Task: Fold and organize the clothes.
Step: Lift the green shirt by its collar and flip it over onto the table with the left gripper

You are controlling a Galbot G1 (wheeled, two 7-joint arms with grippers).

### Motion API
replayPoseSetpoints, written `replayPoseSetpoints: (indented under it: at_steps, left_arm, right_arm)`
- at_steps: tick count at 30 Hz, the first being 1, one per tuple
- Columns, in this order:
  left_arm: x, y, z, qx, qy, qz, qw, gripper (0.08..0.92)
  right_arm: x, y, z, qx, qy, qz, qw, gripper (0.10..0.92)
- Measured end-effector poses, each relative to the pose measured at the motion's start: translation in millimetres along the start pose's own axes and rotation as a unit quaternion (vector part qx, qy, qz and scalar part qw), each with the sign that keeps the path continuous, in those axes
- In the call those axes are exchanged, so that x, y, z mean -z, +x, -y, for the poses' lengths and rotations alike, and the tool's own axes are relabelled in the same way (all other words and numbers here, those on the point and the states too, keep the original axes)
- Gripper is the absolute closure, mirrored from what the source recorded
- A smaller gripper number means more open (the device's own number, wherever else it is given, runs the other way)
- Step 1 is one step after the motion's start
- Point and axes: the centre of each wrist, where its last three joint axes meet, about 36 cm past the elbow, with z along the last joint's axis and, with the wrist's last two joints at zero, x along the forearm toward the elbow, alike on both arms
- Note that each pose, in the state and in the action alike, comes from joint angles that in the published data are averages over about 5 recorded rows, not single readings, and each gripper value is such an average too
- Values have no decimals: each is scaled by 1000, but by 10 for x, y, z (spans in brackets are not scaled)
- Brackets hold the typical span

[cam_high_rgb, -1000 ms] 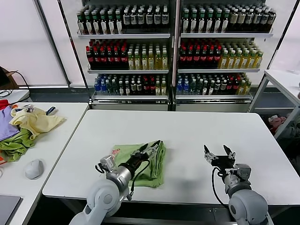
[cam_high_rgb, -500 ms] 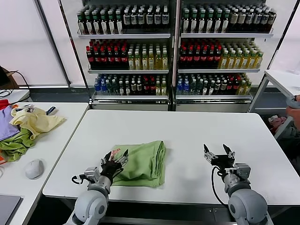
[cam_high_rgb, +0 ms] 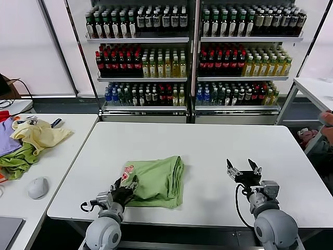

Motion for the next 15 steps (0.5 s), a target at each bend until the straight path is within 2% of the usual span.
replayPoseSetpoints:
  at_steps: [9, 15]
  left_arm:
    - [74, -22, -105, -21, 66, -20, 997, 652]
    - [226, -21, -268, -35, 129, -27, 991, 825]
  right_arm:
    - [17, -11, -13, 0, -2, 1, 1000, 200]
    - [15, -14, -16, 0, -4, 1, 1000, 200]
